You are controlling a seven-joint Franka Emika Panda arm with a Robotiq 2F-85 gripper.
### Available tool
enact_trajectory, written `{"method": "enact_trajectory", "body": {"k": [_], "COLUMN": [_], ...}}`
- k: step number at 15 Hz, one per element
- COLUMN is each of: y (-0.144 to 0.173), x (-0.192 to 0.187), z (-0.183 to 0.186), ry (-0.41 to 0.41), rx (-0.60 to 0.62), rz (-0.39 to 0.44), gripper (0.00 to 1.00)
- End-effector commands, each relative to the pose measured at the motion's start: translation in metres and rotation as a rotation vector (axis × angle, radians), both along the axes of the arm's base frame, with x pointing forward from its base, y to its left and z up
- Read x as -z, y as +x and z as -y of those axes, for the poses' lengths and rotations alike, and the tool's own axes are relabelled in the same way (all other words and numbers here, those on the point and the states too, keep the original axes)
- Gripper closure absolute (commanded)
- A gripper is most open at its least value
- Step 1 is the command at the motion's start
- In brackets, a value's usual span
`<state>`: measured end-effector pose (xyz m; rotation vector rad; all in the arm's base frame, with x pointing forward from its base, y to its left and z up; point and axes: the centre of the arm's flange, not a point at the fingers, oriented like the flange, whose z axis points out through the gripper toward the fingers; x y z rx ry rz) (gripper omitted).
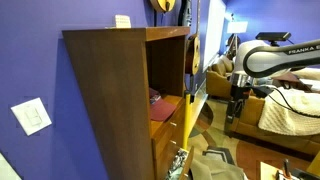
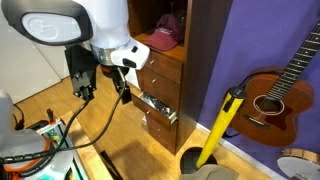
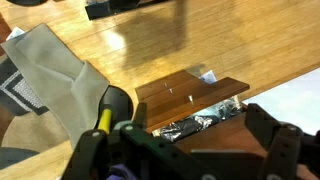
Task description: Hang the cap on the drawer handle
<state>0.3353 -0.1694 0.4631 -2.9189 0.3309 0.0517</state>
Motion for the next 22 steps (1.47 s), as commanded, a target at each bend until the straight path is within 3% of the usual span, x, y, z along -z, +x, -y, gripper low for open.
{"method": "enact_trajectory", "body": {"k": [1, 6, 8, 13, 17, 19, 22], "y": [0.0, 0.0, 0.012, 0.049, 0.084, 0.101, 0.124], "x": [0.0, 0.0, -0.014, -0.057, -0.087, -0.098, -0.105], "z": [0.0, 0.0, -0.008, -0.032, -0.057, -0.069, -0.082], "ry": [0.0, 0.0, 0.01, 0.095, 0.065, 0.054, 0.029], "rx": [0.0, 0.0, 0.021, 0.084, 0.053, 0.017, -0.041], "rz": [0.0, 0.0, 0.078, 0.38, 0.613, 0.681, 0.71], "gripper": [0.0, 0.0, 0.0, 0.0, 0.0, 0.0, 0.0]}}
